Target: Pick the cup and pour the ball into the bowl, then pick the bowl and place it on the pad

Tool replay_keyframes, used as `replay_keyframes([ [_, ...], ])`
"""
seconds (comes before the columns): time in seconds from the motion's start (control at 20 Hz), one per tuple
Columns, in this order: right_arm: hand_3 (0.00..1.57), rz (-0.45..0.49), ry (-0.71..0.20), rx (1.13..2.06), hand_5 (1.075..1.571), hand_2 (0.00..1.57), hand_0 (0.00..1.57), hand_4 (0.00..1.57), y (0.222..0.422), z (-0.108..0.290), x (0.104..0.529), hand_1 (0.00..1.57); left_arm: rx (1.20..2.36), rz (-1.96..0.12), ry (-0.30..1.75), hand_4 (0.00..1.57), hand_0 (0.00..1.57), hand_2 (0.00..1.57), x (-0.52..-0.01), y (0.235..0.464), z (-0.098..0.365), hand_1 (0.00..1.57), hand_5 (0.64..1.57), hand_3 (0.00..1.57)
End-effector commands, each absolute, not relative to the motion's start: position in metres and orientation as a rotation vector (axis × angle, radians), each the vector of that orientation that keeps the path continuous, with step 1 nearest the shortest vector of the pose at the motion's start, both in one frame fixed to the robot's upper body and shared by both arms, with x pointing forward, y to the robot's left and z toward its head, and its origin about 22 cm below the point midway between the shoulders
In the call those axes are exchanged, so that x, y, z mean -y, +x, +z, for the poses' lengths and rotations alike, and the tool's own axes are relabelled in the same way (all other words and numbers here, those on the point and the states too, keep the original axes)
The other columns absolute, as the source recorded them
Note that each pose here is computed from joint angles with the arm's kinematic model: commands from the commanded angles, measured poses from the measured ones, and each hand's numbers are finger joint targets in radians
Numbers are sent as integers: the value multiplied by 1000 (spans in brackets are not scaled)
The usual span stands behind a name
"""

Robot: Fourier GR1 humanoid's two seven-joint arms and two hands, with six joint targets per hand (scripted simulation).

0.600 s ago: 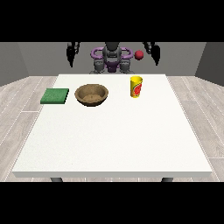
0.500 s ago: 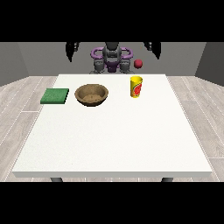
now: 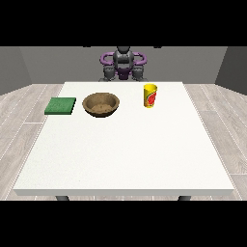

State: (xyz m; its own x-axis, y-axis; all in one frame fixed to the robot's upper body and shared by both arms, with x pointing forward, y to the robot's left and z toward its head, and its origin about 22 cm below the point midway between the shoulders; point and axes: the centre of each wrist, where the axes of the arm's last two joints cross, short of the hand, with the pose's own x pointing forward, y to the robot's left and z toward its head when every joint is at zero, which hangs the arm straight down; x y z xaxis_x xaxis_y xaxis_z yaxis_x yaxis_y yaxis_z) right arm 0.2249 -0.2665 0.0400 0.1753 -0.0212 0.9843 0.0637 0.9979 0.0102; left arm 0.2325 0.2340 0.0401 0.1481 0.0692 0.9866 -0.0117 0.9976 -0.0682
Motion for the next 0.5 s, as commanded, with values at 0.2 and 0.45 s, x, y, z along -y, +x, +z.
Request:
replay_keyframes([
  [0.2, 0, -91, -2, 1474, 1544, 0, 0, 767, 198, 83, 267, 0, 1515, 103, -37, 568, 0, 0, -222, 228, 95, 0, 1559, 0],
  [0.45, 0, -96, 1, 1649, 1540, 0, 0, 716, 232, 94, 245, 0, 1661, 58, -68, 609, 0, 0, -196, 256, 104, 0, 1555, 0],
])
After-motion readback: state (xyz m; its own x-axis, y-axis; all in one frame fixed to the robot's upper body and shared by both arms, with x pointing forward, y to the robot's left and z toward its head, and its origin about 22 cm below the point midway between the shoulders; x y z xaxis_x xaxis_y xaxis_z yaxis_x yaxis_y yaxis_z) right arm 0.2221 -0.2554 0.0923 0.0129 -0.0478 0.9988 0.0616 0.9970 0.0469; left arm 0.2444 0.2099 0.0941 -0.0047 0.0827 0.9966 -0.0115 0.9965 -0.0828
